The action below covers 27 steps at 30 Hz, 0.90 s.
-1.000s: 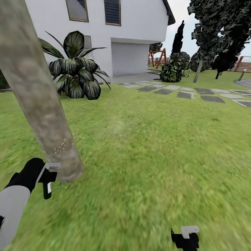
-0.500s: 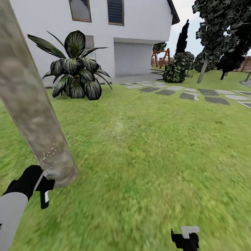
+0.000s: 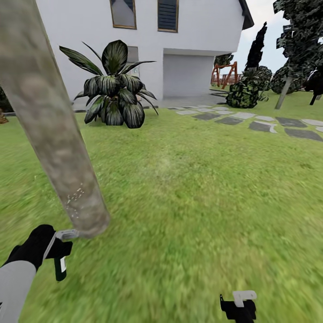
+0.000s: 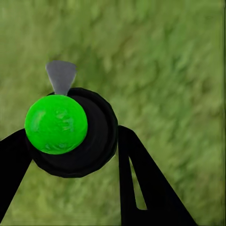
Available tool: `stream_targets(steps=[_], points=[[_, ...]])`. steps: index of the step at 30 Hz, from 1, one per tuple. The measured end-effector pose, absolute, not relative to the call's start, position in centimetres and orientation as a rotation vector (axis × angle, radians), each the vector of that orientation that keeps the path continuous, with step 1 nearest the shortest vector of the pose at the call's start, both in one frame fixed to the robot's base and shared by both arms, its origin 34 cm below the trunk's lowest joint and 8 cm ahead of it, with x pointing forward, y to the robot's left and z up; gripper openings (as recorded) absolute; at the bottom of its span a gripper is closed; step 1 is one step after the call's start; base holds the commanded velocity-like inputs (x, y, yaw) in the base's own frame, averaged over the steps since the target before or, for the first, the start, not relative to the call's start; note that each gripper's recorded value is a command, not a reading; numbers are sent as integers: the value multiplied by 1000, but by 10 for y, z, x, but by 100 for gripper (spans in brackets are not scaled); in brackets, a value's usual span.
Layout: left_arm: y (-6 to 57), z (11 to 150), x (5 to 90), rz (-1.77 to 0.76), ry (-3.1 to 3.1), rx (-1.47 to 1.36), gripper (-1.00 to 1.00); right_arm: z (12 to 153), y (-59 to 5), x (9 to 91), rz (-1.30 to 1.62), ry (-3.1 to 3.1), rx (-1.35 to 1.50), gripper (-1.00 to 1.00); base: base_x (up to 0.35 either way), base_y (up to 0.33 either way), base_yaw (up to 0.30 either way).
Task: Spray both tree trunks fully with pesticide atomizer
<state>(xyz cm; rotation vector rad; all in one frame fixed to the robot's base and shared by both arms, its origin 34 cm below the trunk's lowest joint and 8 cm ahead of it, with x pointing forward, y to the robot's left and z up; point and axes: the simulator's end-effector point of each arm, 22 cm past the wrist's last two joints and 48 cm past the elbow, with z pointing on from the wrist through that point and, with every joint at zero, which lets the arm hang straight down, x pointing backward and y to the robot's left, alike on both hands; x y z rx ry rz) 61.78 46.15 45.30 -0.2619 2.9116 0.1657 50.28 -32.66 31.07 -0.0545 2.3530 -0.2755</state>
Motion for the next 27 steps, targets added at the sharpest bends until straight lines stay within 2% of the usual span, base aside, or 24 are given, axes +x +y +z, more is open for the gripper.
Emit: stream_targets(steps=[9,14,27], points=[[458,451,618,141,2902,-281,-100,311,-326,503,-274,2353,-56,100,313,-39,20],[454,449,618,132,2902,-279,-100,311,-326,503,-274,2353,-57,100,145,-267,258],[443,447,620,110,2903,-272,-100,311,-326,503,-273,2353,-57,100,38,-308,268]])
